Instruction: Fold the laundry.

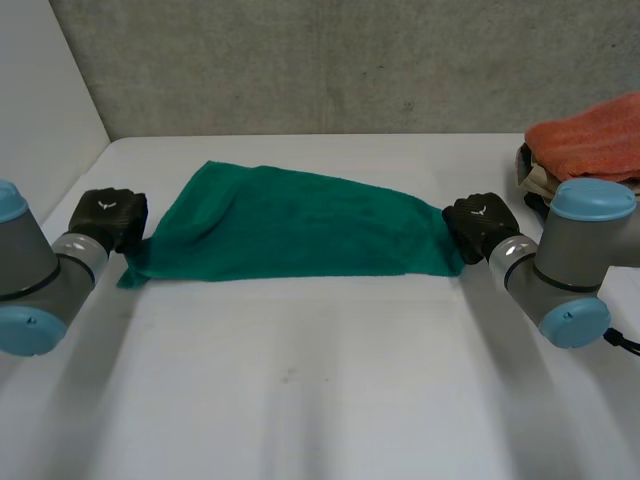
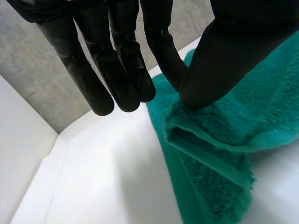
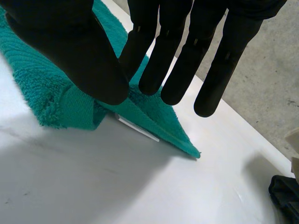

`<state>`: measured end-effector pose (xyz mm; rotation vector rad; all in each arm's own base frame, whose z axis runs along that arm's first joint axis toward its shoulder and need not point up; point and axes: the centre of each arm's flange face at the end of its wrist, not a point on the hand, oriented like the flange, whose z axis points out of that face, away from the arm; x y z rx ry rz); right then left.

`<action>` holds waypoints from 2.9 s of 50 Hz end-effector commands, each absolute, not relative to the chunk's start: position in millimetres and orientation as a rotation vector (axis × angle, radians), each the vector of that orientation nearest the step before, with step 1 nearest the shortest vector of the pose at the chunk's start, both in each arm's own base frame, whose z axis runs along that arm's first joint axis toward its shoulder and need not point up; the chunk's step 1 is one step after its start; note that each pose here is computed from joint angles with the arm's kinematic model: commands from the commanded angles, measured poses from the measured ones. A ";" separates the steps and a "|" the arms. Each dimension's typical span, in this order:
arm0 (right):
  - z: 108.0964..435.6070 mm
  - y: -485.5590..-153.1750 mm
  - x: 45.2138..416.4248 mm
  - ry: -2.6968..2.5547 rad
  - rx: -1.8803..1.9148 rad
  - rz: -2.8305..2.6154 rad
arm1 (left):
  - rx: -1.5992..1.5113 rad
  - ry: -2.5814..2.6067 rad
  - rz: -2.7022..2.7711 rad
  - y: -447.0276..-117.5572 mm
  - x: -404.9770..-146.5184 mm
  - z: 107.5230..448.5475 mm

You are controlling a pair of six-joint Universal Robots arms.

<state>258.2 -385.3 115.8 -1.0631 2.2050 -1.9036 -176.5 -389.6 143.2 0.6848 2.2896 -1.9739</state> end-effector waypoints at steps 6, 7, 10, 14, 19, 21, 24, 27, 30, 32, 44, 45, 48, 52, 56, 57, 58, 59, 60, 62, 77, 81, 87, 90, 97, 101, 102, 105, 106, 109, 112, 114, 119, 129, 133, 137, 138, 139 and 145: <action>176.2 -383.6 246.4 2.171 -1.008 -1.991 | 0.640 2.319 -1.854 -358.0 -175.0 212.3; 192.2 -383.7 241.7 2.159 -0.985 -2.026 | 0.630 2.329 -1.870 -348.9 -175.2 227.4; 218.2 -383.0 236.2 2.124 -0.942 -2.088 | 0.608 2.333 -1.927 -337.1 -176.7 250.0; 251.8 -383.3 231.3 2.046 -0.860 -2.189 | 0.540 2.313 -2.057 -323.1 -175.9 282.9; 268.1 -389.3 237.0 1.970 -0.763 -2.227 | 0.500 2.321 -2.136 -314.7 -177.8 296.2; 262.8 -391.0 241.4 1.972 -0.758 -2.207 | 0.493 2.349 -2.111 -316.8 -177.7 288.4; 245.1 -394.0 249.3 2.004 -0.771 -2.162 | 0.490 2.426 -2.015 -328.2 -176.0 261.0; 228.9 -395.1 251.1 2.060 -0.784 -2.126 | 0.492 2.480 -1.913 -339.5 -174.3 236.5; 220.4 -393.2 251.6 2.100 -0.793 -2.107 | 0.482 2.516 -1.810 -347.4 -172.6 213.5; 217.6 -390.7 252.6 2.114 -0.804 -2.094 | 0.479 2.523 -1.775 -351.3 -172.5 203.3; 181.9 -360.4 257.7 2.291 -0.998 -1.878 | 0.462 2.541 -1.714 -379.6 -171.8 171.7; 174.6 -359.6 257.3 2.307 -1.015 -1.859 | 0.464 2.538 -1.715 -382.3 -172.6 170.2; 162.7 -362.6 258.9 2.307 -1.045 -1.859 | 0.466 2.537 -1.714 -387.1 -173.0 166.6; 141.2 -375.3 261.0 2.278 -1.097 -1.929 | 0.466 2.534 -1.703 -397.8 -172.9 158.0; 127.5 -385.4 263.3 2.246 -1.136 -1.990 | 0.489 2.520 -1.684 -405.9 -172.6 150.9; 125.1 -387.3 263.9 2.240 -1.140 -1.999 | 0.497 2.518 -1.680 -407.2 -172.7 149.8; 123.2 -389.6 264.6 2.232 -1.144 -2.013 | 0.503 2.514 -1.675 -408.2 -172.6 149.0; 120.7 -391.5 265.2 2.227 -1.146 -2.023 | 0.511 2.513 -1.669 -409.2 -172.7 147.5; 115.7 -395.0 266.8 2.221 -1.153 -2.033 | 0.530 2.507 -1.665 -411.2 -173.8 145.4; 112.9 -398.3 268.4 2.213 -1.155 -2.046 | 0.549 2.507 -1.659 -412.1 -175.5 142.8; 182.0 -387.0 250.6 2.167 -1.028 -2.100 | 0.607 2.387 -1.687 -373.1 -174.8 223.1; 227.4 -379.6 238.3 2.113 -1.005 -2.177 | 0.569 2.373 -1.787 -345.4 -169.5 265.6; 279.9 -371.9 231.7 1.999 -0.948 -2.282 | 0.582 2.335 -1.968 -311.8 -170.8 308.1; 294.8 -373.8 233.9 1.952 -0.910 -2.318 | 0.601 2.332 -2.031 -300.1 -173.7 318.0; 282.9 -395.2 256.1 1.908 -0.914 -2.327 | 0.658 2.404 -1.986 -297.6 -185.0 300.2; 244.7 -410.9 273.7 1.956 -0.945 -2.277 | 0.678 2.491 -1.884 -305.1 -192.2 274.0; 235.4 -413.4 276.8 1.970 -0.951 -2.265 | 0.681 2.508 -1.863 -306.1 -194.0 268.7; 208.1 -427.9 286.7 1.978 -0.955 -2.302 | 0.686 2.551 -1.788 -310.7 -198.1 251.1; 201.0 -431.9 288.4 1.979 -0.952 -2.318 | 0.684 2.559 -1.771 -312.3 -198.7 247.1; 179.9 -444.2 299.6 1.936 -0.906 -2.417 | 0.667 2.569 -1.723 -318.9 -200.4 235.8; 167.3 -453.2 308.6 1.868 -0.828 -2.533 | 0.643 2.567 -1.700 -324.4 -202.6 230.4; 162.7 -455.8 313.1 1.825 -0.790 -2.581 | 0.636 2.567 -1.687 -325.8 -203.7 228.4; 169.1 -456.0 324.7 1.702 -0.714 -2.681 | 0.643 2.569 -1.668 -324.1 -209.1 227.6; 210.8 -411.6 309.1 2.010 -0.864 -2.404 | 0.646 2.540 -1.739 -319.8 -215.8 243.6; 209.9 -379.1 297.2 2.166 -0.989 -2.144 | 0.639 2.533 -1.760 -316.8 -215.8 249.1; 199.3 -350.4 285.7 2.262 -1.066 -1.881 | 0.633 2.530 -1.778 -315.0 -215.6 253.3; 194.7 -342.7 283.0 2.272 -1.065 -1.799 | 0.630 2.529 -1.785 -314.6 -215.6 254.9; 192.2 -340.0 282.1 2.274 -1.062 -1.770 | 0.628 2.528 -1.790 -314.2 -215.5 256.0; 168.1 -331.9 284.6 2.261 -0.973 -1.599 | 0.627 2.517 -1.821 -312.0 -215.7 263.1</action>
